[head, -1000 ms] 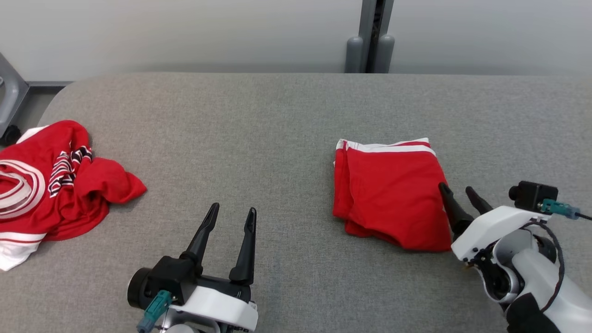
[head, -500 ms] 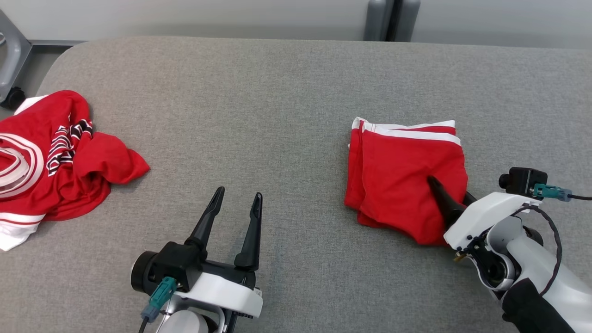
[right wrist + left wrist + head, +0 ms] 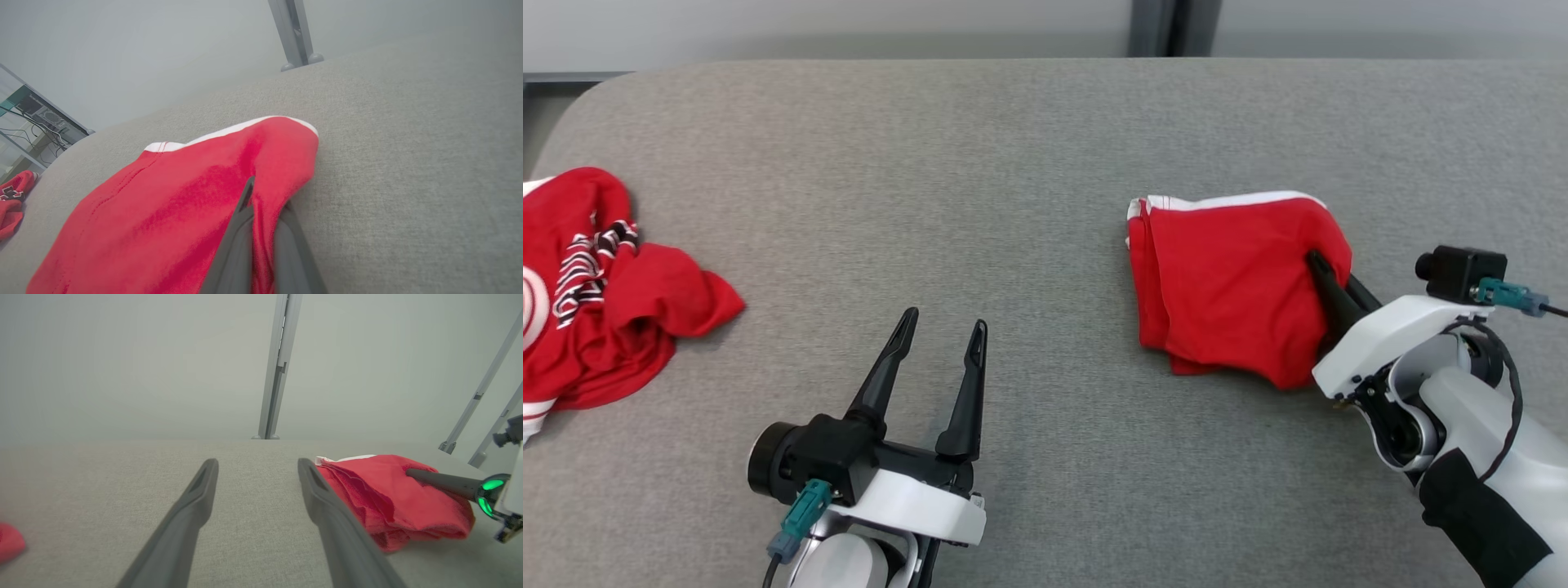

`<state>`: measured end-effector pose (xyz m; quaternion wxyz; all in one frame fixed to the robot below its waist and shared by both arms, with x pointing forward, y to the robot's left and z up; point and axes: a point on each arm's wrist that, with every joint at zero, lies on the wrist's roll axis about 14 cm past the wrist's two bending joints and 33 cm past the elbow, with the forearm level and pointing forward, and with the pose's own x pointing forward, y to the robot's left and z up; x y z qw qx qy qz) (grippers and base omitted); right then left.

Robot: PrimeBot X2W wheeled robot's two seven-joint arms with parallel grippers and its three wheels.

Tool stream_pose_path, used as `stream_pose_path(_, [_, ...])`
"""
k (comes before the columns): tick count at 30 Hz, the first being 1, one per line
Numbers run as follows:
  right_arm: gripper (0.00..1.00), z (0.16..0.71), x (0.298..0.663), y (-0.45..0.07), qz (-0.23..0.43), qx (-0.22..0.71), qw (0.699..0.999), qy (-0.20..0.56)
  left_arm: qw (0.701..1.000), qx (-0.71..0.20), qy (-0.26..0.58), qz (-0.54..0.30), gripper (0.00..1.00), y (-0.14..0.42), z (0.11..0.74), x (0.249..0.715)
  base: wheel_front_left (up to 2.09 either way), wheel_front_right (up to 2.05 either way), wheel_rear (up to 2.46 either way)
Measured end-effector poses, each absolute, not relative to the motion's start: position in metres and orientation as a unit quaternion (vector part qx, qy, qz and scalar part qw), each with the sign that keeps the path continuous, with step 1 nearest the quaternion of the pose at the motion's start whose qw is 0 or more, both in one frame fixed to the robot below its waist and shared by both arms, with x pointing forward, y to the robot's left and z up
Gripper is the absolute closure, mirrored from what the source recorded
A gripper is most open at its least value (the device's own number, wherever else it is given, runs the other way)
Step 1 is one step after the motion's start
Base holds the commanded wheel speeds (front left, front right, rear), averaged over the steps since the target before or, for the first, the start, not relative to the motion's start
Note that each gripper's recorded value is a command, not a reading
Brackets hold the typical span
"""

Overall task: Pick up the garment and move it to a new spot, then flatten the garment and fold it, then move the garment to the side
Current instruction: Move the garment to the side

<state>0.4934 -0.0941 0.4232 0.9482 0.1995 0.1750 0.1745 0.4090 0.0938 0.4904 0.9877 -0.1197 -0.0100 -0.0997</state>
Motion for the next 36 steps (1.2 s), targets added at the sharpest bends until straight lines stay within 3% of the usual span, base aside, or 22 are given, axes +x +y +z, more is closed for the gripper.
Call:
stream_pose_path(12, [1.0,0.44,0.491,-0.137,0.122,0.212,0.96,0.137,0.978,-0.113,-0.007,-0.174,0.0,0.049,0.484,0.426,0.0,0.0,0.0])
stream_pose_path(27, [1.0,0.438,0.447,-0.224,-0.002,0.217,0.969,0.119,0.944,-0.113,-0.001,-0.31,0.0,-0.04,0.473,0.435,0.0,0.0,0.0])
stream_pose_path(32, [1.0,0.432,0.436,-0.245,-0.025,0.188,0.974,0.127,0.93,-0.118,-0.001,-0.348,0.0,-0.066,0.469,0.436,0.0,0.0,0.0])
stream_pose_path(36, [1.0,0.435,0.448,-0.26,-0.018,0.125,0.983,0.13,0.922,-0.12,-0.008,-0.369,0.0,-0.08,0.469,0.442,0.0,0.0,0.0])
